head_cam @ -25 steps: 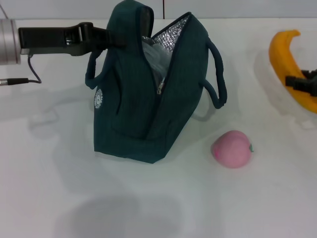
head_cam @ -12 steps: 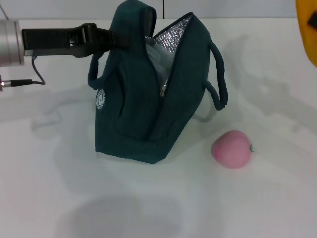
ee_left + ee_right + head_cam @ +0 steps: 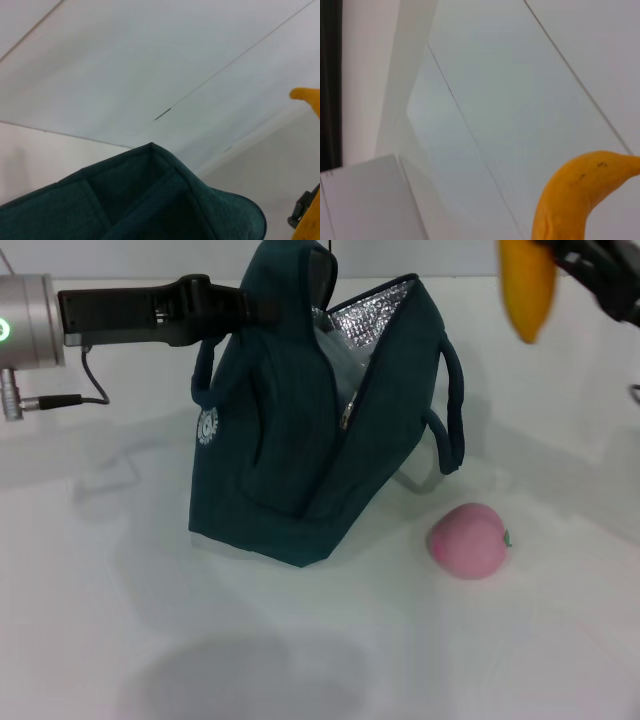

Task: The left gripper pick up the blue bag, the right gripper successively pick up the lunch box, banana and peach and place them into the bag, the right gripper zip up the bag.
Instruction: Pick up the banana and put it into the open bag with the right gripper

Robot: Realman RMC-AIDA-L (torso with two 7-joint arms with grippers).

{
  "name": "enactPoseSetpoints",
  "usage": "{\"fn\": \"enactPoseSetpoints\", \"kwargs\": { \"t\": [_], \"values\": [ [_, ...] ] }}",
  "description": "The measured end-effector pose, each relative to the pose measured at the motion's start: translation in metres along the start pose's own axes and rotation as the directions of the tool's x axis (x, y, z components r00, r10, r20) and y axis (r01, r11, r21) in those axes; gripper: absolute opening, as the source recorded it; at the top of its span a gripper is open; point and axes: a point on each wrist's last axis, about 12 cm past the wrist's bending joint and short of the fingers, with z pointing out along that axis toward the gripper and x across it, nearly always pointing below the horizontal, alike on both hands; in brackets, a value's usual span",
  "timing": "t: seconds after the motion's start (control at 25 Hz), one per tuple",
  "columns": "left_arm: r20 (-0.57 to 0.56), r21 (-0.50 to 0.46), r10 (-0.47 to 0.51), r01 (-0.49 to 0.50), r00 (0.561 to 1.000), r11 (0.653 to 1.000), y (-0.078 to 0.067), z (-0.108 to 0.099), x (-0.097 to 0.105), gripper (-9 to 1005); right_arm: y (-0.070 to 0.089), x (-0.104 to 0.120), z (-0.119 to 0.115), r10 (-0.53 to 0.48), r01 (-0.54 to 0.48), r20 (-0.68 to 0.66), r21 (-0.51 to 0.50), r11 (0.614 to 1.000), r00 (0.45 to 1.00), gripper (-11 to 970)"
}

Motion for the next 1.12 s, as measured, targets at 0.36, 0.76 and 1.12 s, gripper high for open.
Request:
{"fn": "enactPoseSetpoints", "kwargs": {
  "t": [0.36,0.76,1.12],
  "values": [
    [0.008,0.015,-0.004,0.003,1.0,1.0,-0.001,0.002,0.002,42,0.005,0.021,0.039,0.162,-0.161,0.005,-0.043,0.986,0.987,406],
    [0.011,0.02,0.007,-0.007,1.0,1.0,-0.001,0.003,0.003,41,0.001,0.049,0.073,0.238,-0.235,-0.16,0.04,0.971,0.958,406],
    [0.014,0.018,-0.006,0.005,1.0,1.0,0.001,0.001,0.004,42,0.006,0.056,0.065,0.258,-0.26,-0.215,0.024,0.965,0.942,407]
  ]
}}
